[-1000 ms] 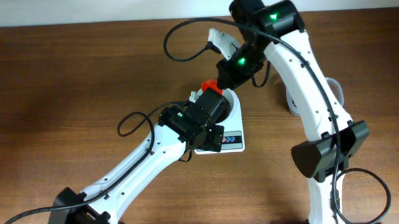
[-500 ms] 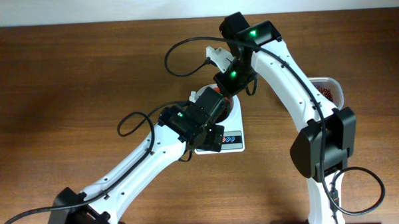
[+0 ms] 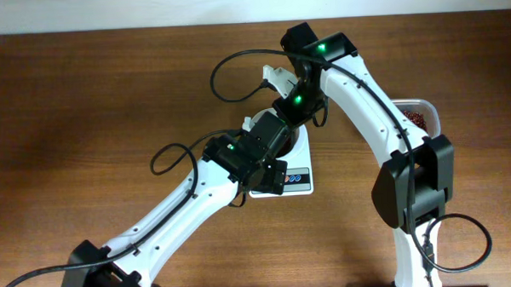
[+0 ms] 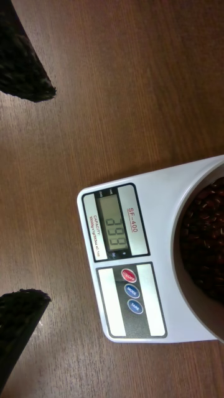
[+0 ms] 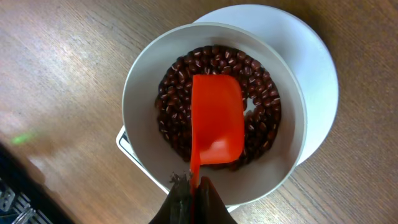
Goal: Scoop item into bowl and weigh 50g on scale
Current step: 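Carry the filled scoop over the bowl and tip it with the right gripper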
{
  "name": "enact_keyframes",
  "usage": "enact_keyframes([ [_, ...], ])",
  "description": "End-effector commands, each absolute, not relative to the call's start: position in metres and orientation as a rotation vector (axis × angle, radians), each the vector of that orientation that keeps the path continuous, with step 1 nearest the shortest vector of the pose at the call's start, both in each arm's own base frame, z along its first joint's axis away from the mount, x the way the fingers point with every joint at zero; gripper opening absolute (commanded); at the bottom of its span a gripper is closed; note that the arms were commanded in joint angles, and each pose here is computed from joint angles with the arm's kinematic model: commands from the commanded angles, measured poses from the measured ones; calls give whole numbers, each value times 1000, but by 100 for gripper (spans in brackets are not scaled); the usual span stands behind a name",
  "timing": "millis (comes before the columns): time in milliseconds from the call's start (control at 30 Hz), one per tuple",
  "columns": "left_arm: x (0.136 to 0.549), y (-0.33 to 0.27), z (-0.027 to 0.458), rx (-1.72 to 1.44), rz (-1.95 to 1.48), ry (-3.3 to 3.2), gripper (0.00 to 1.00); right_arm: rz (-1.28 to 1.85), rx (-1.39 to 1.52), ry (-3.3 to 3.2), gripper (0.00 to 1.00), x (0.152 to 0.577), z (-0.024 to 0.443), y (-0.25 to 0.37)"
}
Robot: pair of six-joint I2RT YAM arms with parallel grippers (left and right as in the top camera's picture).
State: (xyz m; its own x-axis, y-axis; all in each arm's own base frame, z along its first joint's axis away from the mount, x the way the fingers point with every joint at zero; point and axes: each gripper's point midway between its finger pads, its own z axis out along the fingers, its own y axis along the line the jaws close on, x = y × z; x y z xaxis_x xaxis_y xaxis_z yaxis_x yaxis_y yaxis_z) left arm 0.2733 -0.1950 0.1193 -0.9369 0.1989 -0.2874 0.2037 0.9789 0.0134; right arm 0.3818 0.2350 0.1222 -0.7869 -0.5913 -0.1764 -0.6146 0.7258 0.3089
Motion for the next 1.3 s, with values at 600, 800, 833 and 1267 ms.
enact_keyframes([
  [600,273,-193,119,290,-11,2831,99,650,-1004,2891,4,365,126,242],
  [800,273,-193,119,290,-11,2831,99,788,-968,2884,4,362,133,247],
  [833,273,-193,119,290,-11,2831,99,787,-951,2885,4,365,133,243],
  [1267,273,-193,119,290,-11,2831,99,957,-838,2784,4,388,158,224],
])
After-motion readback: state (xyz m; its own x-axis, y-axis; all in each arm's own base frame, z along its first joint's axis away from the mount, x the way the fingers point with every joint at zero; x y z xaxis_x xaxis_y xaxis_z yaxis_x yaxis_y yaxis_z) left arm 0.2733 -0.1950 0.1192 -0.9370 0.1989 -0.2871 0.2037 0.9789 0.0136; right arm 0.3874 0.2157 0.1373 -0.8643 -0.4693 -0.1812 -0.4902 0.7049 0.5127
